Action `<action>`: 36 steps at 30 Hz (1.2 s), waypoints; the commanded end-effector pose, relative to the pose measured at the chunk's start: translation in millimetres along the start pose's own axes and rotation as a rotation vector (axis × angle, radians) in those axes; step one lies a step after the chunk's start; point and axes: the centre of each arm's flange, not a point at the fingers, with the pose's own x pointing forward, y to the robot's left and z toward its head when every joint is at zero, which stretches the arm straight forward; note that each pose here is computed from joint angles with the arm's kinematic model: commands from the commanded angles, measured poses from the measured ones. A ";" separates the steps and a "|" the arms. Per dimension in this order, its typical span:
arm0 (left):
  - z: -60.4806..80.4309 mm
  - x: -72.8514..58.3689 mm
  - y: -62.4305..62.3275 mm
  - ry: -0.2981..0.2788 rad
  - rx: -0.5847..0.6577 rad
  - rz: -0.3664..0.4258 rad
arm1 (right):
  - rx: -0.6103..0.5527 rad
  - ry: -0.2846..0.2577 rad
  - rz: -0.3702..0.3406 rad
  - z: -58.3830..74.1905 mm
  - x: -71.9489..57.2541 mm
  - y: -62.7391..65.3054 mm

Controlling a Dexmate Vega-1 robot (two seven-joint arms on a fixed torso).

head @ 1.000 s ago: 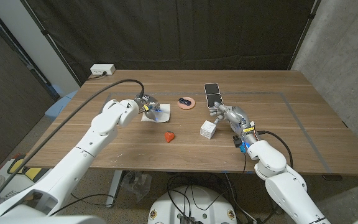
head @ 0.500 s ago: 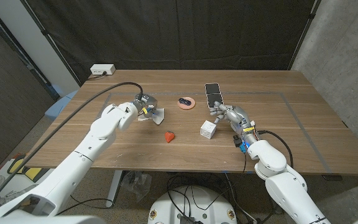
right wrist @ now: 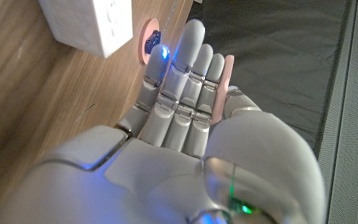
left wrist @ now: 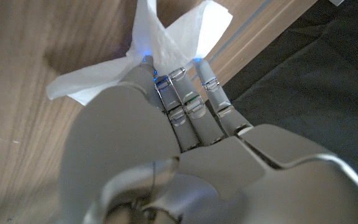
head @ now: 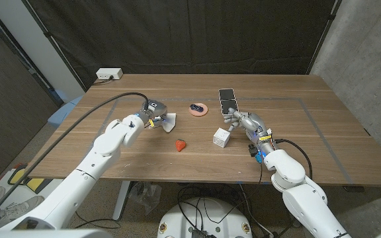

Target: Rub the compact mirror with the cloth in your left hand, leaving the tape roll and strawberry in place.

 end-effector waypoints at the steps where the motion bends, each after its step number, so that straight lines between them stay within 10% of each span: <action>1: -8.9 -11.1 18.6 0.047 -0.162 0.302 | -0.057 -0.027 -0.007 5.6 -1.0 4.0; 19: -6.6 -0.2 48.0 0.005 -0.487 0.524 | -0.285 -0.111 -0.039 18.9 -1.6 17.4; 36: 12.3 26.9 89.2 -0.186 -0.777 0.613 | -0.464 -0.173 -0.028 27.1 8.6 32.6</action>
